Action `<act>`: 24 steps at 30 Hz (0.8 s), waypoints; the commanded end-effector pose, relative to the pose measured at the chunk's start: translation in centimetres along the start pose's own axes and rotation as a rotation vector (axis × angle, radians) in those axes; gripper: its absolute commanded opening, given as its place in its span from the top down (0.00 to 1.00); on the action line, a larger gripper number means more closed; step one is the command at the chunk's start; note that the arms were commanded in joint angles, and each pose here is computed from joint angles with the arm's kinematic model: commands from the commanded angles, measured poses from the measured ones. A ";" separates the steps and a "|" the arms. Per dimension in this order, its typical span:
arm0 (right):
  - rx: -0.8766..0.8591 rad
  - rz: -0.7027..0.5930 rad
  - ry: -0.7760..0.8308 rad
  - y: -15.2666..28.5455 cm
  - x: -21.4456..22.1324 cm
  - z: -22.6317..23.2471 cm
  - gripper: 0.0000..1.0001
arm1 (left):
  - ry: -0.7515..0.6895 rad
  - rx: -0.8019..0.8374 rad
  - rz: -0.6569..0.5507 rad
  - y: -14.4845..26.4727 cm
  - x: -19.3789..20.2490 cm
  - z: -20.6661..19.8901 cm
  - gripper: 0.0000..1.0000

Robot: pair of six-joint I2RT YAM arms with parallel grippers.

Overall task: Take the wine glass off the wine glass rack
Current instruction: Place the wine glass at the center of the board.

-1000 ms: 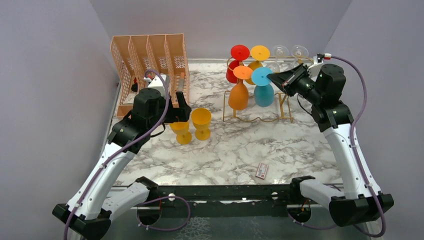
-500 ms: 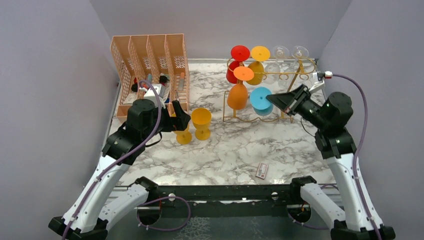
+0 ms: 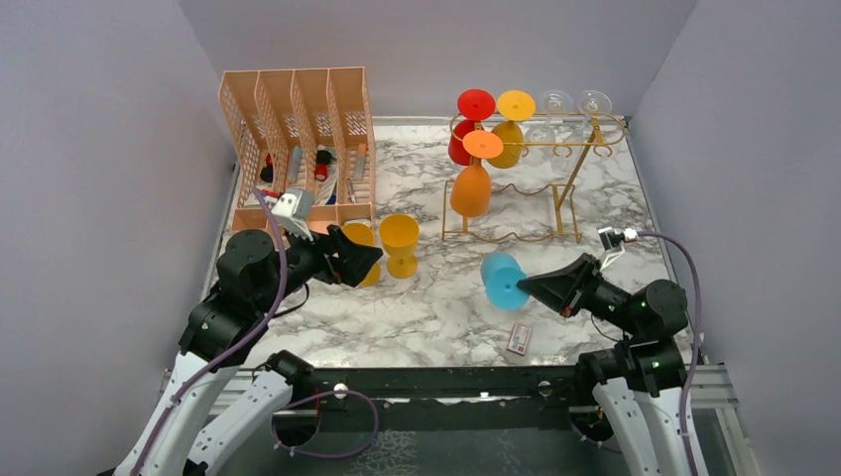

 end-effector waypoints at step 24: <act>-0.119 0.216 0.039 1.2 2.3 0.4 0.99 | 0.003 0.284 0.299 -6.2 6.5 -10.2 0.08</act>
Point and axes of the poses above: each gripper's point midway between its finger pads, its own y axis back along the fingers, its own z axis along the line the jaws close on, x = y × z, the point moved 8 cm from there along y, back along the fingers, and after that the axes turned 2 degrees about y, right-handed, at the moved point
